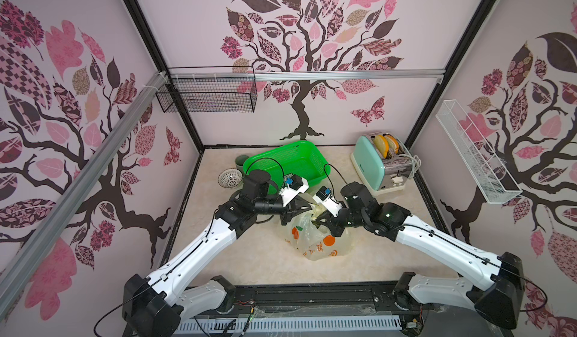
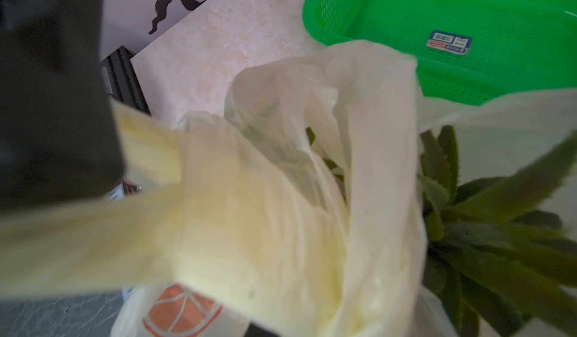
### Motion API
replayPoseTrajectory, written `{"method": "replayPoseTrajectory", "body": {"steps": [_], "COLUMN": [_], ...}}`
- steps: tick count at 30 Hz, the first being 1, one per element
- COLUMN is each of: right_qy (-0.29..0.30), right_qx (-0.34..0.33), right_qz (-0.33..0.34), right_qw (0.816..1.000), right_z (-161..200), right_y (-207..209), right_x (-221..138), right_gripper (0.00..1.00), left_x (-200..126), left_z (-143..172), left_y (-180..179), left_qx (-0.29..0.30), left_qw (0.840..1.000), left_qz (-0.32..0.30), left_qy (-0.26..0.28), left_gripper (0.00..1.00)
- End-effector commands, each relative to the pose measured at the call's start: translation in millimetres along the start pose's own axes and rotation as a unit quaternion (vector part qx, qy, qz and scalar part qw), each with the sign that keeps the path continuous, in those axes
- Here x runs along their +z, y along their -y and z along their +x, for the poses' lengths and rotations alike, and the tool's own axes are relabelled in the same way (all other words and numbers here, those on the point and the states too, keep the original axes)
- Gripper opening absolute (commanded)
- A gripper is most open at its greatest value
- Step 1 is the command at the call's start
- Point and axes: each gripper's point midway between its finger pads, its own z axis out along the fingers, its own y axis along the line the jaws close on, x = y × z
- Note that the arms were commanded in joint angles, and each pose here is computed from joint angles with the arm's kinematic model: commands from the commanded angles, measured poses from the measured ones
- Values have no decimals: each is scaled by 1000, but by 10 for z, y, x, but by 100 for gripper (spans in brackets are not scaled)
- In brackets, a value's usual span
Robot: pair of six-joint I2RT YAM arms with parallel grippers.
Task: Place the pineapple into a plastic bag & tie a knot
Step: Cross the plastic bag at the center of the board.
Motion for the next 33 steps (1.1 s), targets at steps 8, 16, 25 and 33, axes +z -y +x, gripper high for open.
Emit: {"method": "replayPoseTrajectory", "body": {"steps": [8, 16, 25, 33], "right_qy": [77, 78, 84, 94], "right_qx": [37, 42, 47, 50], "right_qz": [-6, -22, -20, -38], "right_qw": [996, 996, 995, 994], "right_z": [-335, -301, -317, -375], "right_y": [-39, -95, -90, -151], "right_x": [-45, -29, -45, -55], "right_gripper": [0, 0, 0, 0], "left_x": [-129, -22, 79, 136], "left_z": [-36, 106, 208, 242], "left_y": [11, -147, -145, -240], "left_qx": [69, 90, 78, 68], "left_qw": [997, 994, 994, 994], "left_qz": [-30, -39, -4, -15], "left_qy": [-15, -50, -75, -80], "left_gripper": [57, 95, 66, 50]}}
